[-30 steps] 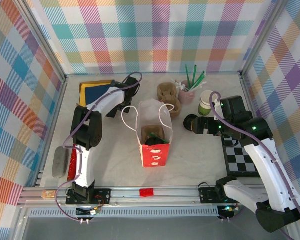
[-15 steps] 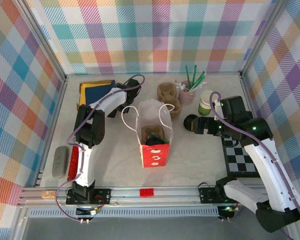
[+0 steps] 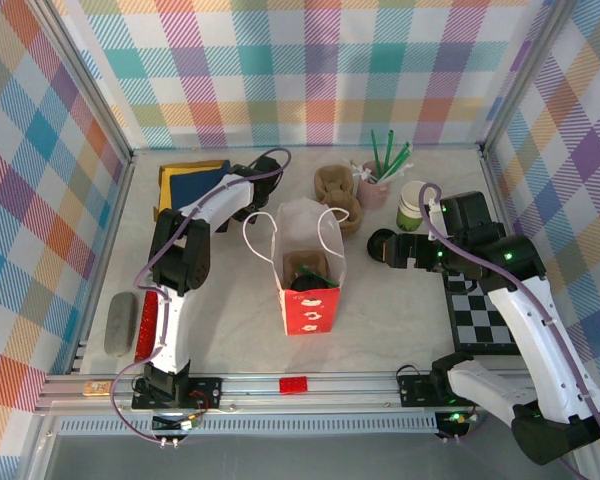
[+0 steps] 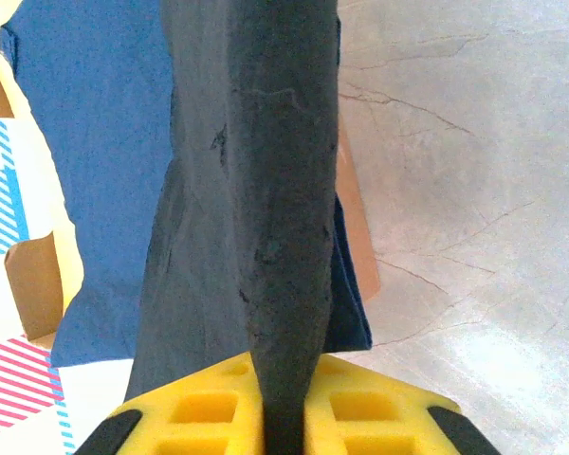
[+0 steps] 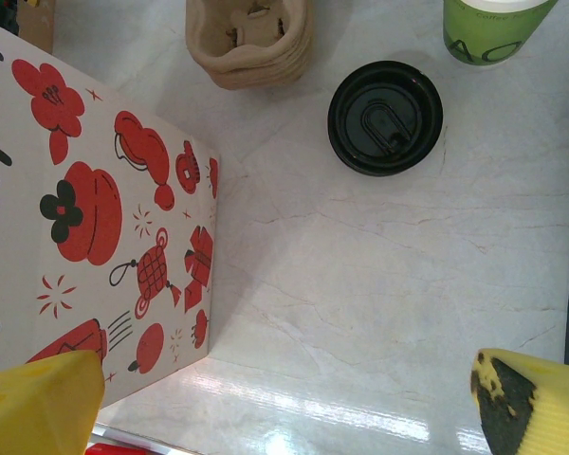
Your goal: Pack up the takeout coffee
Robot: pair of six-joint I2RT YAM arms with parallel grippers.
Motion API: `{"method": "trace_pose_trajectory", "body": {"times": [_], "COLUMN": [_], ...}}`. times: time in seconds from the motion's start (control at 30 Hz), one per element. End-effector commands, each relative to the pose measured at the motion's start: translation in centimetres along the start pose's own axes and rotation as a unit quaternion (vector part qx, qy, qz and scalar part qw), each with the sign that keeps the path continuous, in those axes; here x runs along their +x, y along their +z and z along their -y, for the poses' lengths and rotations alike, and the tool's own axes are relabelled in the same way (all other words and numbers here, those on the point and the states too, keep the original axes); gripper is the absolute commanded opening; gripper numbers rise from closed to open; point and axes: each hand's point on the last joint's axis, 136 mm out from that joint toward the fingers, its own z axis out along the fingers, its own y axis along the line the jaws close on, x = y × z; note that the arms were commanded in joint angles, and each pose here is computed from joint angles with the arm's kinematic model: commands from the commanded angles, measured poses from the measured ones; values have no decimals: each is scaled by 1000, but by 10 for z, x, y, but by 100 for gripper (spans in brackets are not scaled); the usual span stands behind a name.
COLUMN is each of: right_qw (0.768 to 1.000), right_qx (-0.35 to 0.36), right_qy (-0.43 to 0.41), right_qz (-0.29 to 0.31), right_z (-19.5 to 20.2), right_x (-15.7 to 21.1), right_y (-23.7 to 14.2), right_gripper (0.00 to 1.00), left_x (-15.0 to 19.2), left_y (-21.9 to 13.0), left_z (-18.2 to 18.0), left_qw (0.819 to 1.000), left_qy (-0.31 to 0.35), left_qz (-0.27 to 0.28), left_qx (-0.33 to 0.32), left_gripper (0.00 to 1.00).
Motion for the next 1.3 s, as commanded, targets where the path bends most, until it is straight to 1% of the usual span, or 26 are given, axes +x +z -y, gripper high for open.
{"method": "trace_pose_trajectory", "body": {"times": [0.0,0.33,0.67,0.87,1.07,1.27], "right_qw": [1000,1000,1000,1000,1000,999], "right_qx": [-6,-7,-6,-7,-8,-8], "right_qy": [-5,-5,-6,-7,-6,-7], "right_qz": [15,16,20,24,26,30], "right_z": [-3,-3,-2,-3,-3,-3], "right_x": [-8,-6,-6,-6,-4,-4], "right_y": [-3,-6,-10,-13,-16,-20], "right_gripper": [99,99,99,99,99,99], "left_x": [-7,-8,-10,-11,-13,-15], "left_y": [-14,-33,-51,-65,-91,-128], "left_z": [-11,-26,-40,-51,-66,-86], "left_qw": [1000,1000,999,999,996,989], "left_qy": [1,-7,-16,-27,-57,-96], "left_qz": [12,24,35,47,64,91], "left_qx": [-12,-13,-11,-5,22,69], "left_gripper": [14,12,13,8,5,4]}}
